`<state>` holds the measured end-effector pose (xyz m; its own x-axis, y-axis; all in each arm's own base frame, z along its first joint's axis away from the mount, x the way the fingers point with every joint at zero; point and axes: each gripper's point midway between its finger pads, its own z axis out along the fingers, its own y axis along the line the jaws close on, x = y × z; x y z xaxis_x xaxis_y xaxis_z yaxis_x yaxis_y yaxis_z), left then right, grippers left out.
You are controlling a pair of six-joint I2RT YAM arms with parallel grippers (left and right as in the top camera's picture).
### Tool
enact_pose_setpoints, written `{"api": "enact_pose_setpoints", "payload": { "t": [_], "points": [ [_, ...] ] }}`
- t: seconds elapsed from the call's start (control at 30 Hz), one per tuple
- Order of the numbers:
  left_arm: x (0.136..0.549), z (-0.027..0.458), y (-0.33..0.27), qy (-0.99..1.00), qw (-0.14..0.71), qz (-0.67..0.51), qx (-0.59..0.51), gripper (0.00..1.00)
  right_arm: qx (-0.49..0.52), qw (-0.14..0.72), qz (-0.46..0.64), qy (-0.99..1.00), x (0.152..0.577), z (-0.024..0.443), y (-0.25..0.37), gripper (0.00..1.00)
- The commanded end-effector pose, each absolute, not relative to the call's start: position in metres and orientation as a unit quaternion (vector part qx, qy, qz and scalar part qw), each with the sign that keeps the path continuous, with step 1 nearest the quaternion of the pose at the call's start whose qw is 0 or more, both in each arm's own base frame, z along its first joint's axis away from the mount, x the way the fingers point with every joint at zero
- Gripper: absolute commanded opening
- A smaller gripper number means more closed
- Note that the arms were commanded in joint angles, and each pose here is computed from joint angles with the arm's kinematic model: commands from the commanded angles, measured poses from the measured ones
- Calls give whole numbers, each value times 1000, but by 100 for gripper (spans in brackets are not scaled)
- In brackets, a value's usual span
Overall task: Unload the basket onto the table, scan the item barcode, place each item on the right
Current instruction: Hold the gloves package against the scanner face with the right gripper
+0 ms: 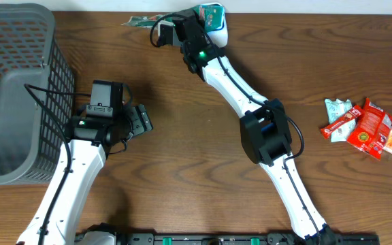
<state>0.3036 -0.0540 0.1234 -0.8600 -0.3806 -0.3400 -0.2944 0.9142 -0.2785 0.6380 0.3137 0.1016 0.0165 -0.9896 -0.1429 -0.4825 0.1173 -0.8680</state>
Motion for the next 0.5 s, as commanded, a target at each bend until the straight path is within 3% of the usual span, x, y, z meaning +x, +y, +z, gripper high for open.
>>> {"api": "enact_pose_setpoints", "payload": {
  "t": [0.0,0.47],
  "points": [
    [304,124,-52,958,199,-104,-177,85,-575,425,-298,632,639,112,318,1],
    [304,124,-52,958,199,-104,-177,85,-541,464,-301,634,641,169,311,1]
  ]
}}
